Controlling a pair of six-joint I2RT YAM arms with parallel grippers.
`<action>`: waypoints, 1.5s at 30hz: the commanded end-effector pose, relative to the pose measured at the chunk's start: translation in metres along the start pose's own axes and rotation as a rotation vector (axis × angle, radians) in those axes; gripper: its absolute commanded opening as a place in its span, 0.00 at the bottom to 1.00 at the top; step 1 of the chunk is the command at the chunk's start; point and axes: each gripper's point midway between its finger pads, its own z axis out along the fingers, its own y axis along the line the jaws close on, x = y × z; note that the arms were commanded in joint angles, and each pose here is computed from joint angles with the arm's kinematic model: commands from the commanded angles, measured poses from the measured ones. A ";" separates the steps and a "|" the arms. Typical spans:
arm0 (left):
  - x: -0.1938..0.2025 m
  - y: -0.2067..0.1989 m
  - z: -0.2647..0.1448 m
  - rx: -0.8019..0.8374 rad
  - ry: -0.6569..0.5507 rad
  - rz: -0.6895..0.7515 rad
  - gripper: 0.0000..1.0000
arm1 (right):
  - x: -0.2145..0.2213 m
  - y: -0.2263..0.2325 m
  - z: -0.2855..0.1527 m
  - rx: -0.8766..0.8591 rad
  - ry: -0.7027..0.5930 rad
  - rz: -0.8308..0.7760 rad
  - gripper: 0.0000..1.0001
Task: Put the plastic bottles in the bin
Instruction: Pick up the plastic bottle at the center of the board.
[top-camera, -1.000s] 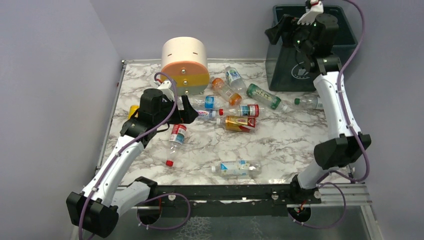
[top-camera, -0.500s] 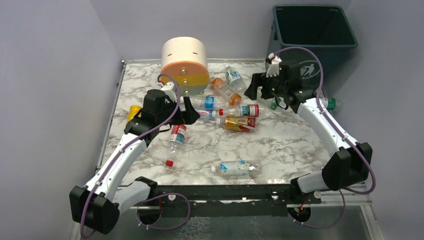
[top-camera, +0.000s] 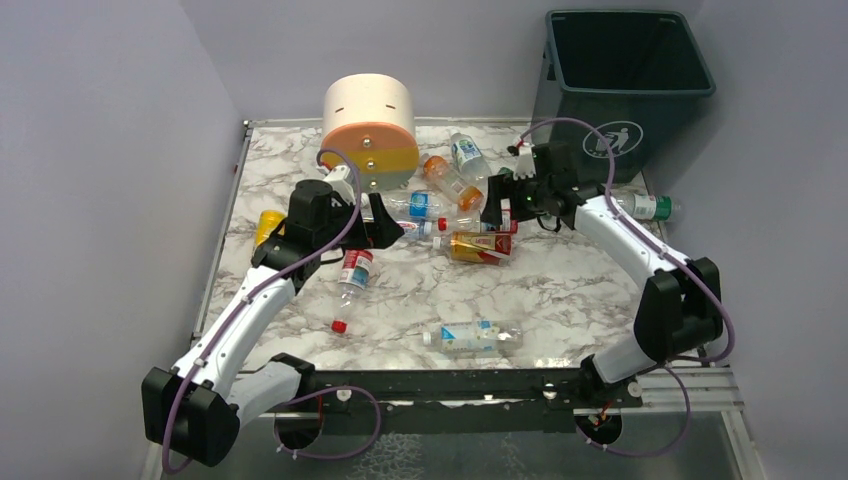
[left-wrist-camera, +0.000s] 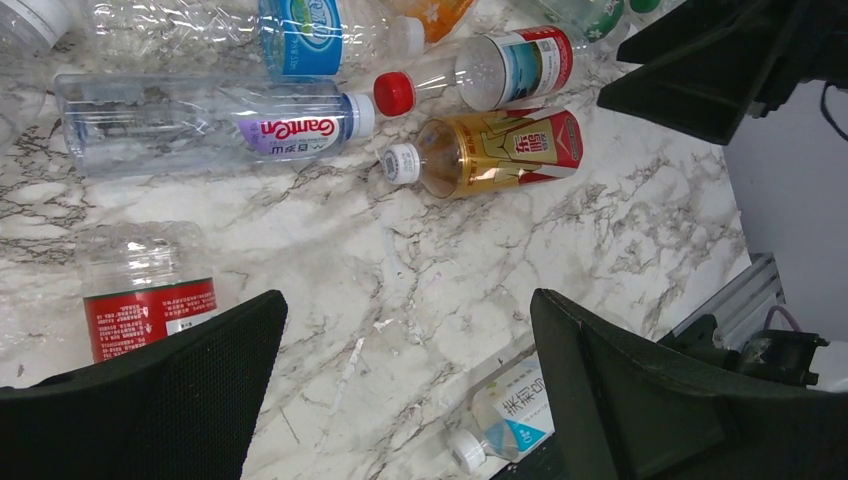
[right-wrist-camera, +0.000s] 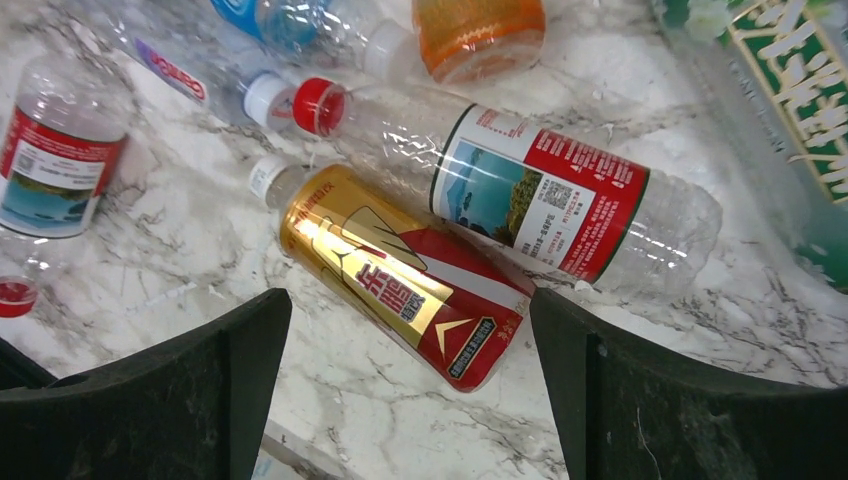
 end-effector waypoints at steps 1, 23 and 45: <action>0.002 -0.005 0.000 0.033 -0.005 -0.010 0.99 | 0.020 0.001 0.024 -0.016 0.059 -0.016 0.93; 0.012 0.001 0.004 0.028 0.006 -0.025 0.99 | 0.084 0.021 0.065 -0.041 0.194 -0.053 0.93; 0.016 0.003 0.008 0.031 0.014 -0.019 0.99 | 0.144 0.074 0.063 0.056 0.319 -0.214 0.93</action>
